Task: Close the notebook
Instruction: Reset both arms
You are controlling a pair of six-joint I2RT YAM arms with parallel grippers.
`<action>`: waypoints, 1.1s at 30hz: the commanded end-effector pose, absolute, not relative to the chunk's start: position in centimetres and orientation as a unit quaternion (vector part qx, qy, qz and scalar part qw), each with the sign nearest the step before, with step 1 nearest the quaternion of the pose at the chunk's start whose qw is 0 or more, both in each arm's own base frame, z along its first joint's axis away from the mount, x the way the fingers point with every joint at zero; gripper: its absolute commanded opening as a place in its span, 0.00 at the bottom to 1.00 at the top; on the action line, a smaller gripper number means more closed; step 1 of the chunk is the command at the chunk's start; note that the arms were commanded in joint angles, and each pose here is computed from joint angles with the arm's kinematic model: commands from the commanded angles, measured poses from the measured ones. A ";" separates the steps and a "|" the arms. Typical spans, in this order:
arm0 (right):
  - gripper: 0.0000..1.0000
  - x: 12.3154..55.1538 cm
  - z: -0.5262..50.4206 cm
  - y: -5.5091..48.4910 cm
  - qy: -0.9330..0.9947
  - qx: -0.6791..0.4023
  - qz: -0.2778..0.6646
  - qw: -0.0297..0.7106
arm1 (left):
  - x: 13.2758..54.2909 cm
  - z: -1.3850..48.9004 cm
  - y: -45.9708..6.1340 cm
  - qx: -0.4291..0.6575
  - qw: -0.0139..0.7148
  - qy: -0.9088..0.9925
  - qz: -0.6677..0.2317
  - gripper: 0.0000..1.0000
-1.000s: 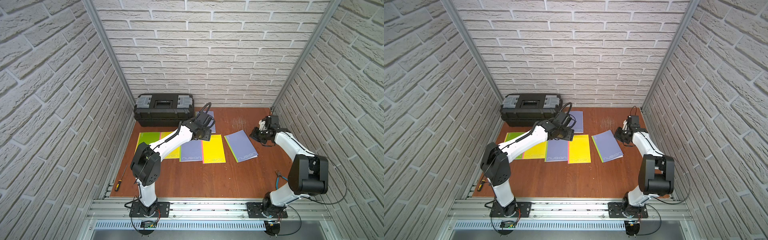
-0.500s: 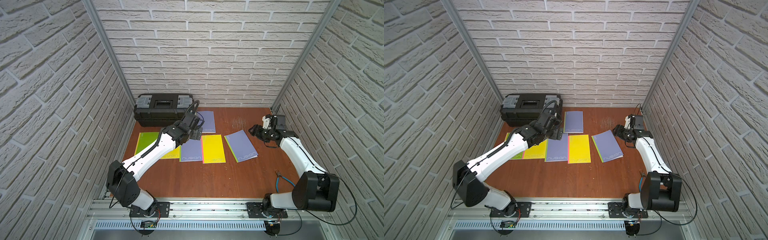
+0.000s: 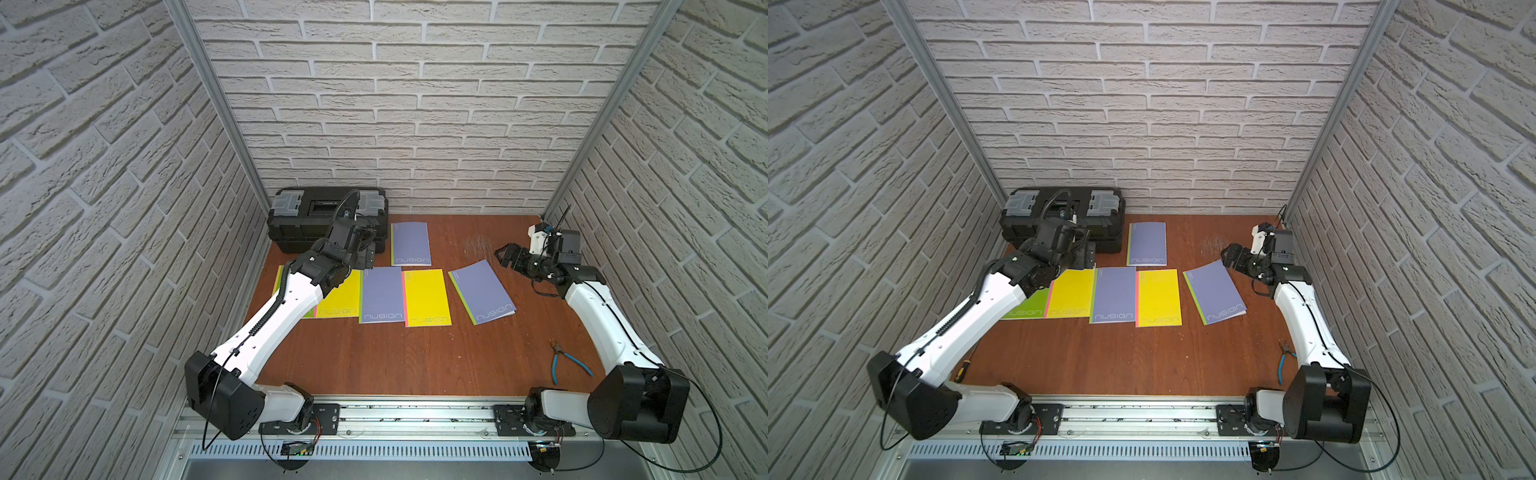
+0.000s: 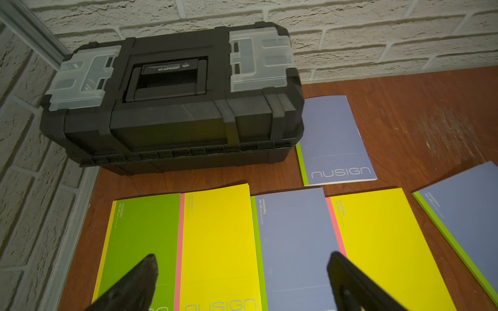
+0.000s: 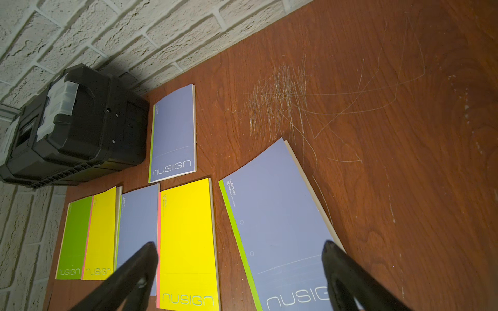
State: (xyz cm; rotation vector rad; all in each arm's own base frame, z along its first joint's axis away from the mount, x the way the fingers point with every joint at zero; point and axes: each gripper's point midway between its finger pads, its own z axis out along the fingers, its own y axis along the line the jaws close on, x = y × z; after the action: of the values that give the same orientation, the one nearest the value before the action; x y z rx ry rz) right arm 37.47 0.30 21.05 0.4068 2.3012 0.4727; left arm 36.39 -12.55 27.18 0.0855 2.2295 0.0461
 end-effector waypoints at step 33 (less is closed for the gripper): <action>1.00 39.8 17.8 -3.4 0.893 0.140 0.032 0.427 | 38.3 18.9 4.8 -0.078 0.556 0.813 0.151 0.98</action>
State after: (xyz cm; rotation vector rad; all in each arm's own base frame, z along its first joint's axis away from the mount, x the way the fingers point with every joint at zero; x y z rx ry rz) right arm 38.69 -3.24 17.83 0.4059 2.2720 0.1240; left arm 37.06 4.73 17.48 -0.2072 2.0285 0.3851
